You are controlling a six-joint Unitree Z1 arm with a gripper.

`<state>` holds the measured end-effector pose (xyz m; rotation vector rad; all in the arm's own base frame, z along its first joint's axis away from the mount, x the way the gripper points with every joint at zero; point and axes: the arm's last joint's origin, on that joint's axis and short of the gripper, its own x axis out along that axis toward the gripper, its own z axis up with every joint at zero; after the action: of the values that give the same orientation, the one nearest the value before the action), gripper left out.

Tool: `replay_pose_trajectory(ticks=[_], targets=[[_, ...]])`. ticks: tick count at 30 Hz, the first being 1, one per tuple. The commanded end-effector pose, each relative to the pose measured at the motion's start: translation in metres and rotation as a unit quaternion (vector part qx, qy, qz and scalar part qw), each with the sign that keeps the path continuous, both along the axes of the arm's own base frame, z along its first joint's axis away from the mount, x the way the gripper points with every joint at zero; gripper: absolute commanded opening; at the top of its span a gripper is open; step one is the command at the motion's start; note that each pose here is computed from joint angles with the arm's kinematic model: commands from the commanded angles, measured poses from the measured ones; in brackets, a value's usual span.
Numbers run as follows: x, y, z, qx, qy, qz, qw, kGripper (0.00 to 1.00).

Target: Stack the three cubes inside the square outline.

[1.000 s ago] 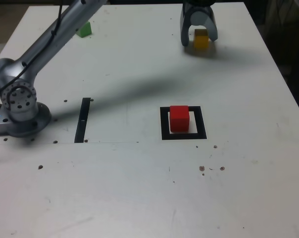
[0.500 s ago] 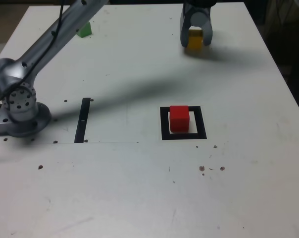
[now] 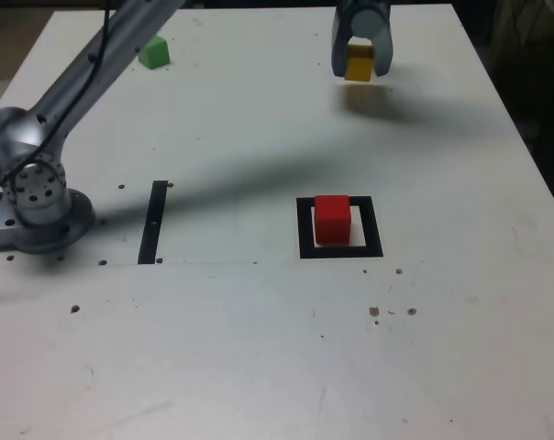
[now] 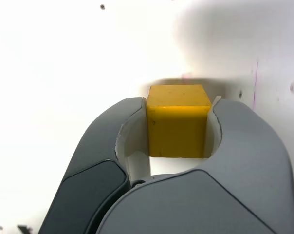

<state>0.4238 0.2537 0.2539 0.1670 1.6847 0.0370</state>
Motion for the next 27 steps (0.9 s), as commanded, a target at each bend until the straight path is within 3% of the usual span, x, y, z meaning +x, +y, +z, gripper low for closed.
replay_pose_trajectory(ticks=[1, 27], targets=[[-0.003, -0.012, 0.011, -0.004, 0.001, -0.002, 1.0, 0.33], [-0.046, -0.157, 0.076, -0.021, -0.007, 0.023, 0.9995, 0.33]])
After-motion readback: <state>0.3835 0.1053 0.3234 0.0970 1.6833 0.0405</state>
